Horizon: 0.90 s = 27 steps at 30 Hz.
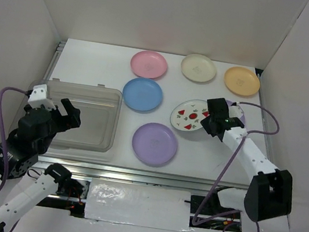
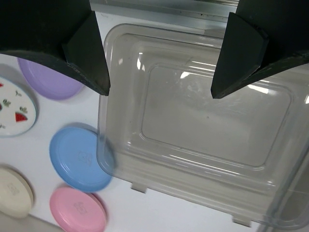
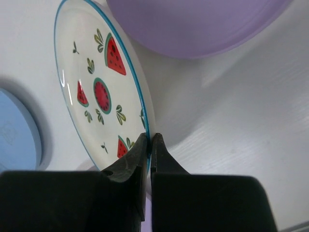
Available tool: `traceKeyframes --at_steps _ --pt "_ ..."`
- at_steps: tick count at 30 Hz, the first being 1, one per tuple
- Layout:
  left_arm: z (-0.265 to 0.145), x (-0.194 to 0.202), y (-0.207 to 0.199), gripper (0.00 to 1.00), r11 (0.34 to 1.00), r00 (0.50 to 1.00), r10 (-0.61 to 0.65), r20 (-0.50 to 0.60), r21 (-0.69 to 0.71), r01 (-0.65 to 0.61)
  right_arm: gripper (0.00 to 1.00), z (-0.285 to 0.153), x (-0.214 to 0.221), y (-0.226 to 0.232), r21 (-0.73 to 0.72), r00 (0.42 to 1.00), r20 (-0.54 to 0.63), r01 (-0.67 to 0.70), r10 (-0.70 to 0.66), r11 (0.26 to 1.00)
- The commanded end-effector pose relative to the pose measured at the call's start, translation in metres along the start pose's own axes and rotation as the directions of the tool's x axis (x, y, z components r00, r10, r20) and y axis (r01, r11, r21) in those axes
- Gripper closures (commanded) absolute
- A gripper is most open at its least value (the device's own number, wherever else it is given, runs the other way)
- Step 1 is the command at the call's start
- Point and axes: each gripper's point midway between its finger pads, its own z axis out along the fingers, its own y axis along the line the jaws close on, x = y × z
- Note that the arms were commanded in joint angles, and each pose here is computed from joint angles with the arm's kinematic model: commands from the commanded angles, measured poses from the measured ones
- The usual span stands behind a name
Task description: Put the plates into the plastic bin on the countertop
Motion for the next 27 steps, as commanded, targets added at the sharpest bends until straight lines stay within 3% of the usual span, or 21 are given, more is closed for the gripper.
traceKeyframes --at_steps 1,7,8,13,20,23,27 --pt "0.000 -0.017 -0.039 0.01 0.985 0.999 0.034 0.011 0.170 -0.036 1.00 -0.047 -0.061 0.033 -0.118 0.984 0.172 -0.031 0.051 0.993" --pt "0.018 -0.012 -0.116 0.01 0.911 0.990 0.034 -0.139 0.411 0.026 1.00 -0.085 -0.050 0.053 -0.267 0.989 0.141 0.091 -0.054 0.960" --pt "0.024 -0.002 -0.132 0.01 0.889 0.978 0.054 -0.203 0.455 0.046 1.00 -0.097 -0.051 0.056 -0.309 0.987 0.152 0.100 -0.055 0.946" --pt "0.037 0.002 -0.189 0.01 0.784 0.950 0.029 -0.312 0.597 0.172 1.00 -0.154 -0.035 0.079 -0.555 0.984 0.142 0.168 -0.107 0.815" --pt "0.055 0.023 -0.223 0.01 0.714 0.903 0.040 -0.428 0.644 0.274 1.00 -0.202 0.001 0.099 -0.754 0.968 0.072 0.210 -0.239 0.623" --pt "0.053 0.024 -0.234 0.01 0.671 0.889 0.040 -0.456 0.672 0.314 1.00 -0.211 0.009 0.105 -0.787 0.960 0.068 0.218 -0.270 0.577" --pt "0.062 0.032 -0.235 0.02 0.687 0.881 0.054 -0.469 0.658 0.309 1.00 -0.222 0.014 0.110 -0.825 0.959 0.069 0.210 -0.276 0.525"
